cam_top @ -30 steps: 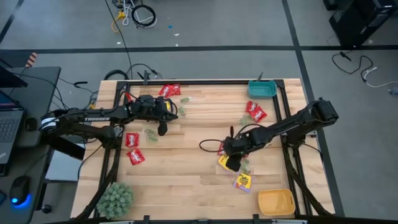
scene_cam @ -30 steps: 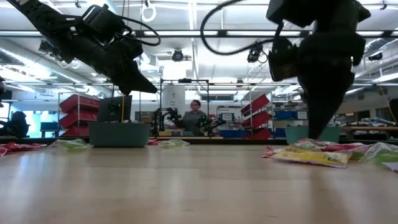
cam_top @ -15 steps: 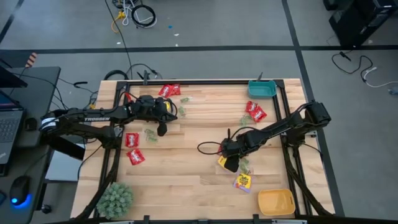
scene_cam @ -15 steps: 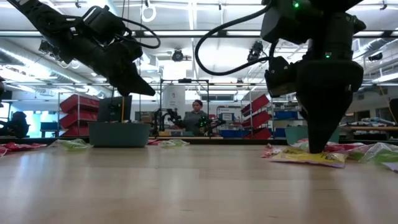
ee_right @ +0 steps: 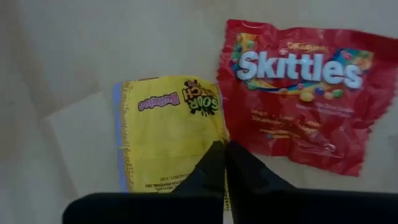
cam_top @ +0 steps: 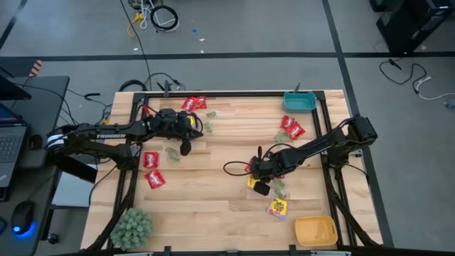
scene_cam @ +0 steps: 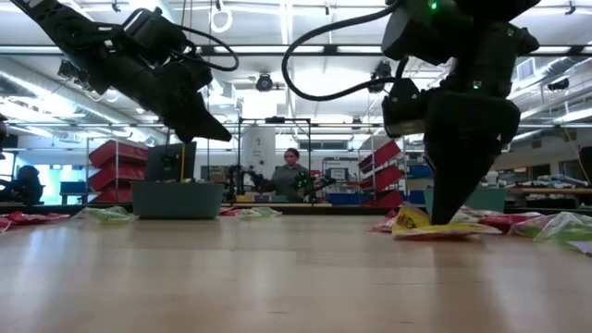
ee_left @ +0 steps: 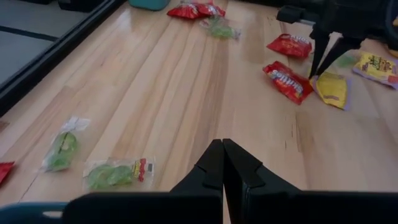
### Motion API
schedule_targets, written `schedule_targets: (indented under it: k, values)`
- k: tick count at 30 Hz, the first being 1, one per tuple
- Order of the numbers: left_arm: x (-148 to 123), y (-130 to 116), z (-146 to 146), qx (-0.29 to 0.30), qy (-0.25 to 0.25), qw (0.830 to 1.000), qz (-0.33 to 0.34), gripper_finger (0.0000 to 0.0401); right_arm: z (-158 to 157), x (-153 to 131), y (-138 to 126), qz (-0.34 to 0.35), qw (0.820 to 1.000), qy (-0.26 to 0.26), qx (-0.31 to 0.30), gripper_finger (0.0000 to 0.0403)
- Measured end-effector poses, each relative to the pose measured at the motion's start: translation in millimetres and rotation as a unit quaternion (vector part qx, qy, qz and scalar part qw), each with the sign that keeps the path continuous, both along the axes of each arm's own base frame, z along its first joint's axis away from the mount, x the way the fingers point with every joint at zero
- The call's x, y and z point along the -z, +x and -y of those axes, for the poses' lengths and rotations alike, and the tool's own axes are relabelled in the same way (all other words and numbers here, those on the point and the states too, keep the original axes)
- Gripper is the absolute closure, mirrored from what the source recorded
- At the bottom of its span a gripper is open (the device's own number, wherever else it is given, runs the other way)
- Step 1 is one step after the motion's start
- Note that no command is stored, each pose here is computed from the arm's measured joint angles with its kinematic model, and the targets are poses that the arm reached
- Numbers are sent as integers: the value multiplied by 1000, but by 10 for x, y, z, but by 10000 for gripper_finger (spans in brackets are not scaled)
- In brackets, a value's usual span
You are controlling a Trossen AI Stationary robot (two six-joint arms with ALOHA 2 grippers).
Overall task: Sort candy
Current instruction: Put the yellow candy into the dark blue bin
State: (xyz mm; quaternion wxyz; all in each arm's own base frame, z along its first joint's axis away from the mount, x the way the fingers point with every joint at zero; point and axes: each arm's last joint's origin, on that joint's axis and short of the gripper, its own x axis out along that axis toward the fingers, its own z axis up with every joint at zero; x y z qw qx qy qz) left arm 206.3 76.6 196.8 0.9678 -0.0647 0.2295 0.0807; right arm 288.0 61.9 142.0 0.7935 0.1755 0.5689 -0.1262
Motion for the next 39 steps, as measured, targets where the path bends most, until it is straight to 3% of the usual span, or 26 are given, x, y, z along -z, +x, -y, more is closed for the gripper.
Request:
schedule_targets:
  k: [8, 13, 23, 31, 39]
  values:
    - [-76, 53, 7, 17, -42, 997, 56, 401, 87, -284, -12, 73, 996, -52, 9, 403]
    - [-134, 97, 67, 38, -32, 995, 86, 391, 193, -481, 76, 162, 979, -122, 27, 403]
    - [-214, 163, 215, 65, -33, 989, 125, 267, 446, -766, 343, 315, 922, -225, 10, 403]
    - [-355, 227, 258, 64, -66, 986, 141, 187, 612, -829, 383, 330, 906, -265, 2, 403]
    - [-537, 436, 223, 48, -117, 988, 92, 167, 661, -833, 386, 324, 903, -283, -11, 403]
